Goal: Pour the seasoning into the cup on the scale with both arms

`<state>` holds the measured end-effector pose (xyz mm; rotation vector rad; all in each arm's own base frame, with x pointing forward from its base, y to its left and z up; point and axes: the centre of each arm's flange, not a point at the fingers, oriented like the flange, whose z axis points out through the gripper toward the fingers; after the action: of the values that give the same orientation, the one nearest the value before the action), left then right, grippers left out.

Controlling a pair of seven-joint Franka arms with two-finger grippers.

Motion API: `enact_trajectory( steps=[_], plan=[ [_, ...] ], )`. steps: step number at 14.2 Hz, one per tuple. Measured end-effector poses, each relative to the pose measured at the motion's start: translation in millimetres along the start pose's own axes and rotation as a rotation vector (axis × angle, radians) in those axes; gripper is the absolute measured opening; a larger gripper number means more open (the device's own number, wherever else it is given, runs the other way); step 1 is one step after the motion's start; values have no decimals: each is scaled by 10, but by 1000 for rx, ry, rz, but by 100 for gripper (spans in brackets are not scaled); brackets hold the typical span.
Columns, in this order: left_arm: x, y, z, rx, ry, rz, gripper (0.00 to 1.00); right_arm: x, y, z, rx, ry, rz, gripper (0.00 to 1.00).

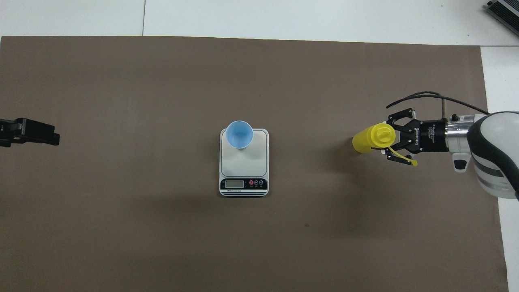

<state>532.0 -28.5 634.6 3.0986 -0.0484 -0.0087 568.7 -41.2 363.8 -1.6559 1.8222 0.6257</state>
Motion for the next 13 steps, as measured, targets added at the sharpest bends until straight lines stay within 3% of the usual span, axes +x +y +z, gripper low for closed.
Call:
enact_trajectory(
  steps=[2,7,10,13],
  plan=[
    [0,0,0,0,0,0,100,-18,0,-54,6,9,-9,99],
    [0,0,0,0,0,0,100,-215,26,-370,-18,176,-152,100],
    [0,0,0,0,0,0,100,-390,89,-621,-49,315,-323,100],
    [0,0,0,0,0,0,100,-551,143,-763,-85,401,-486,100]
  ],
)
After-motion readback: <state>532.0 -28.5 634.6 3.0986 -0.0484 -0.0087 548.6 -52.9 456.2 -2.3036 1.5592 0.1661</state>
